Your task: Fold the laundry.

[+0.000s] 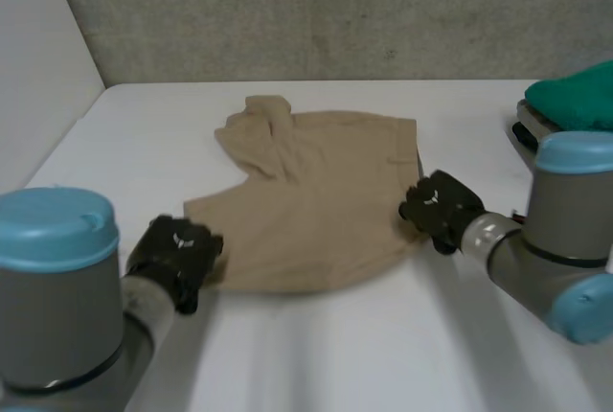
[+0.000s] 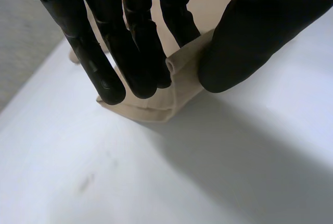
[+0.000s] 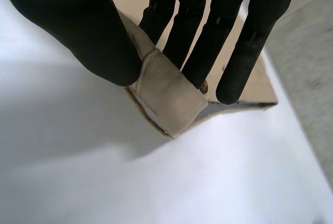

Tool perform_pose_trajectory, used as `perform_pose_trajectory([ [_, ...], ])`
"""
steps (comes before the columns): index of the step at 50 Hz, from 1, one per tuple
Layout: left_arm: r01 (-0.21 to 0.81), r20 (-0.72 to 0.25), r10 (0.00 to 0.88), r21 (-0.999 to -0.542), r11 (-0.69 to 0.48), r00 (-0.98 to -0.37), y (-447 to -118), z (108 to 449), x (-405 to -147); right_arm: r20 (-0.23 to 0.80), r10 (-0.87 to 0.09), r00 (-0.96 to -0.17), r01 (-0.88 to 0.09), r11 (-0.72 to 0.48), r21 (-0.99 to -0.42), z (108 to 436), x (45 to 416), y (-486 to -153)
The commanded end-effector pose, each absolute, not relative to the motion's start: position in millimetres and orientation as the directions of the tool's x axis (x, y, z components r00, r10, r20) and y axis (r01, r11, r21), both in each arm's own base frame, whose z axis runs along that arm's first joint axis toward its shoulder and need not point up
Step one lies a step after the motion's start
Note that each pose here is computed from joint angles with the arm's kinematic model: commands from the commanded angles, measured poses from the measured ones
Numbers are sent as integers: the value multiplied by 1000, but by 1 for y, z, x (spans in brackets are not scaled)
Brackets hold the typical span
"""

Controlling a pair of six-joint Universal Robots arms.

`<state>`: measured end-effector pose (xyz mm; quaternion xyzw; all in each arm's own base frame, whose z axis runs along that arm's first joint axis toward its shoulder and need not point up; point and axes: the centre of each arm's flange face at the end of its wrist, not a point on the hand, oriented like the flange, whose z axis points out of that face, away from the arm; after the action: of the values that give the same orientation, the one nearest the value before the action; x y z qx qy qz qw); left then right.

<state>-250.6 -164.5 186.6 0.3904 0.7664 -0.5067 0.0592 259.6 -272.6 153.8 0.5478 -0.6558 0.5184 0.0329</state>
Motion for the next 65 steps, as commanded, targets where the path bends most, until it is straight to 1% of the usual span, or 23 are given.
perform_pose_trajectory([
  [1, 785, -485, 684, -582, 213, -545, -109, 200, -227, 522, -807, -277, -866, -26, -499, 175, 221, -216],
  [4, 809, -462, 730, -549, 210, -503, -98, 205, -225, 519, -822, -234, -880, -47, -472, 174, 216, -209],
  [7, 807, -458, 740, -559, 191, -493, -100, 211, -227, 526, -825, -208, -881, -76, -466, 173, 215, -204],
  [9, 789, -476, 727, -596, 148, -495, -115, 220, -233, 525, -822, -219, -871, -78, -485, 172, 217, -205],
  [13, 723, -503, 672, -688, 70, -544, -153, 240, -244, 517, -816, -258, -850, -62, -523, 168, 220, -210],
  [14, 684, -502, 656, -729, 29, -563, -171, 246, -251, 512, -815, -272, -845, -53, -533, 165, 221, -212],
  [15, 662, -499, 650, -749, 9, -573, -181, 249, -255, 510, -814, -278, -842, -48, -537, 164, 222, -212],
  [16, 619, -492, 641, -784, -34, -589, -200, 254, -264, 510, -810, -291, -836, -44, -547, 163, 224, -213],
  [18, 582, -484, 639, -810, -69, -598, -219, 256, -272, 513, -805, -299, -830, -45, -556, 162, 225, -214],
  [19, 549, -473, 639, -831, -93, -607, -240, 256, -280, 509, -803, -309, -824, -41, -565, 159, 227, -215],
  [20, 535, -467, 640, -839, -102, -610, -249, 256, -284, 510, -801, -314, -820, -42, -570, 159, 228, -215],
  [23, 508, -428, 662, -857, -82, -616, -282, 247, -296, 504, -797, -332, -808, -36, -588, 154, 231, -215],
  [26, 503, -404, 683, -862, -61, -609, -304, 236, -304, 503, -796, -337, -803, -36, -595, 151, 233, -215],
  [31, 500, -389, 710, -864, -59, -588, -348, 196, -321, 499, -796, -341, -804, -28, -594, 142, 234, -216],
  [38, 511, -396, 754, -855, -93, -524, -369, 143, -336, 498, -799, -336, -811, -23, -584, 132, 237, -215],
  [42, 512, -404, 751, -853, -103, -522, -375, 126, -339, 498, -799, -337, -815, -17, -579, 128, 236, -216],
  [45, 512, -413, 738, -852, -107, -533, -379, 123, -339, 498, -798, -338, -815, -16, -579, 127, 236, -216],
  [49, 528, -435, 698, -844, -95, -569, -382, 126, -334, 501, -795, -343, -815, -15, -580, 127, 236, -219],
  [53, 556, -467, 657, -827, -87, -591, -382, 132, -327, 506, -789, -348, -813, -15, -583, 129, 235, -221],
  [57, 589, -504, 604, -805, -68, -617, -380, 144, -314, 508, -787, -350, -810, -18, -586, 131, 235, -221],
  [61, 658, -566, 533, -753, -23, -629, -370, 152, -297, 510, -787, -347, -808, -24, -588, 133, 235, -219],
  [64, 669, -579, 511, -743, -9, -635, -366, 154, -292, 509, -788, -345, -807, -28, -590, 133, 236, -217],
  [65, 659, -574, 513, -752, -21, -638, -364, 155, -292, 510, -789, -343, -806, -32, -590, 133, 237, -217],
])
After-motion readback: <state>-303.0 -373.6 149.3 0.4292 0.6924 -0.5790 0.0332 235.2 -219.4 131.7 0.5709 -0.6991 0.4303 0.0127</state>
